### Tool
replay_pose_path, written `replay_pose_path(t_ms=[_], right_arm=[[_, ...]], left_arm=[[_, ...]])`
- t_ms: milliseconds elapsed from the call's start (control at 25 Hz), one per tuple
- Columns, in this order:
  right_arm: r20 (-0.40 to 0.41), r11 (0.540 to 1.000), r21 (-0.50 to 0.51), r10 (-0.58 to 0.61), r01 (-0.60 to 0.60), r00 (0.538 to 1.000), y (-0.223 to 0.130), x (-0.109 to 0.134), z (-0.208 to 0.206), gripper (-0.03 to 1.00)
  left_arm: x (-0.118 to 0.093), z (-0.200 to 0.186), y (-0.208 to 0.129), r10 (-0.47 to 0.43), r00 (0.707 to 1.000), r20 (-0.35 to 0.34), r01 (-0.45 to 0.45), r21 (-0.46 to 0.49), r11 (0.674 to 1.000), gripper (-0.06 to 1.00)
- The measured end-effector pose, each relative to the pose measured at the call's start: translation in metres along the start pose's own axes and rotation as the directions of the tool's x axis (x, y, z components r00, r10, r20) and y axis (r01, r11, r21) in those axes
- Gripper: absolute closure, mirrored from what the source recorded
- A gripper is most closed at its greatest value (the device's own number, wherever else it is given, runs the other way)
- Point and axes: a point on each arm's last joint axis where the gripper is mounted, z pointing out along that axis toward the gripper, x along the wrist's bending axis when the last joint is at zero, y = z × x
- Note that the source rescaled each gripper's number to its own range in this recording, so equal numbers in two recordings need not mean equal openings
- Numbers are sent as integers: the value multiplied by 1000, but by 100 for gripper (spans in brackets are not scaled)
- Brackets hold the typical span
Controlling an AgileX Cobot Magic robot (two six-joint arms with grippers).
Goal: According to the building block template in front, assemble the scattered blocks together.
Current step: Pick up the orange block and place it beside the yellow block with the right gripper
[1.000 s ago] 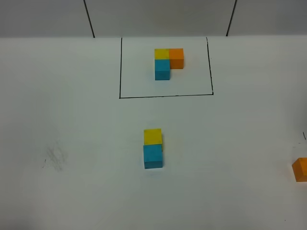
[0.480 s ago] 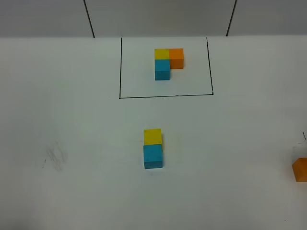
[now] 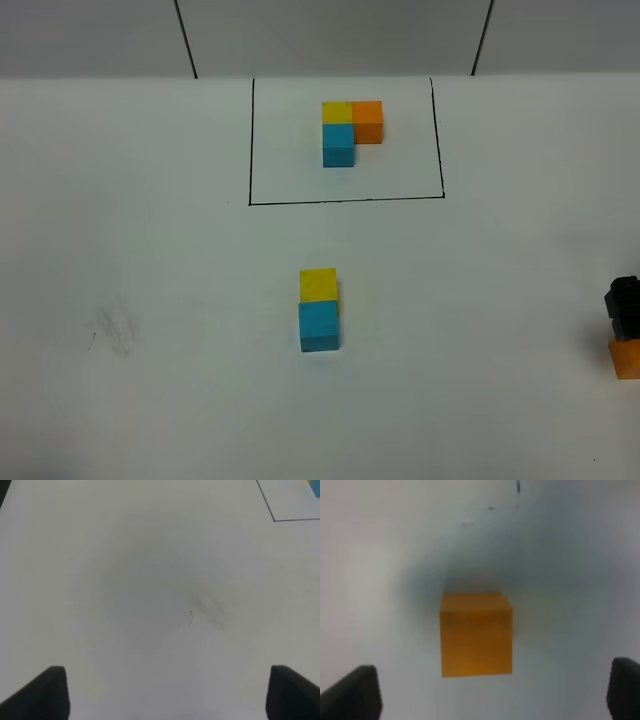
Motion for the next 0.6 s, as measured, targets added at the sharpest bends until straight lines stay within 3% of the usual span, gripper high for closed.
replay_pose_path(t_ms=[480,600], right_arm=[[-18,1000,16,10,-10,1000,-4,5,50,13],[-18,999,43,8,-7,1000,-5,6,59,18]], left_arm=[[0,0,0,0,1000,0,0,0,1000,27],[0,0,0,0,1000,0,0,0,1000,27]])
